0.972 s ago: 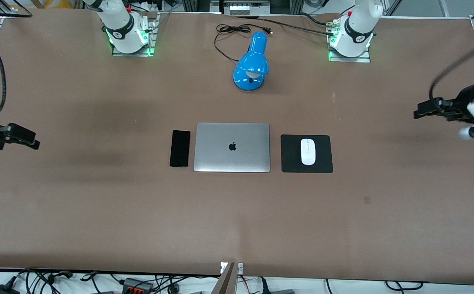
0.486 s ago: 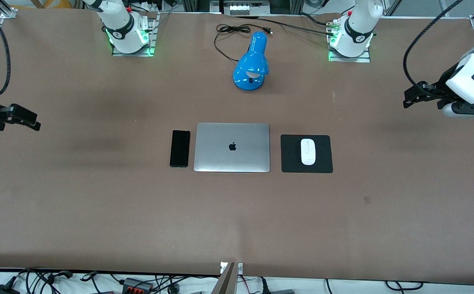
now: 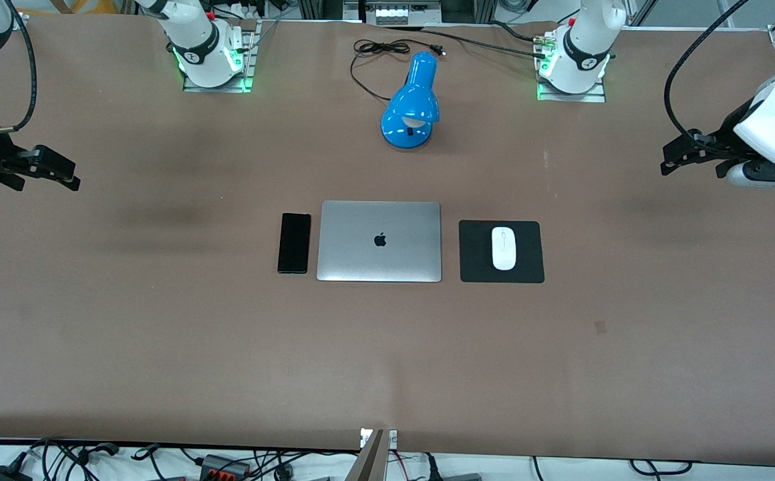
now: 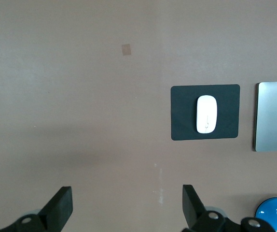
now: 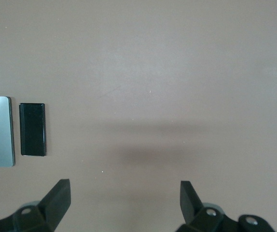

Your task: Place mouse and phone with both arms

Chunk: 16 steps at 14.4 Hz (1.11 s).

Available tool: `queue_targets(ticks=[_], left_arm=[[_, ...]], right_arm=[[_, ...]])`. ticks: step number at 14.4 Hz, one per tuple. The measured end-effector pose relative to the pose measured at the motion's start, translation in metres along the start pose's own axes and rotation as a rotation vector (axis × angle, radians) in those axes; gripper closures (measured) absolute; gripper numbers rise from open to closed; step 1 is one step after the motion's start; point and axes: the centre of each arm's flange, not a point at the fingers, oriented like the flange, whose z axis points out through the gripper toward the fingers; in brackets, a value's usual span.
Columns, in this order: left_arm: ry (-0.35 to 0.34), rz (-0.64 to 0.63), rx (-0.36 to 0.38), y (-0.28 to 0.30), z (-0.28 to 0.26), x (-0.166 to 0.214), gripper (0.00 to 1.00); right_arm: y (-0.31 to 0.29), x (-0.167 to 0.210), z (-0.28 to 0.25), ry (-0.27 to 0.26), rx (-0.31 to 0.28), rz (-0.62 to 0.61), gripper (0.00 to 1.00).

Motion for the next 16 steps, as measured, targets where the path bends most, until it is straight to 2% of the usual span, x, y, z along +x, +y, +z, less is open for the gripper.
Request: queue_targets(ticks=[5, 16], left_arm=[[-0.022, 0.001, 0.024, -0.005, 0.0, -0.003, 0.0], [-0.007, 0.011, 0.041, -0.006, -0.008, -0.001, 0.0]], right_arm=[[-0.001, -0.002, -0.005, 0.007, 0.0, -0.002, 0.0], [-0.003, -0.007, -0.011, 0.003, 0.001, -0.005, 0.0]])
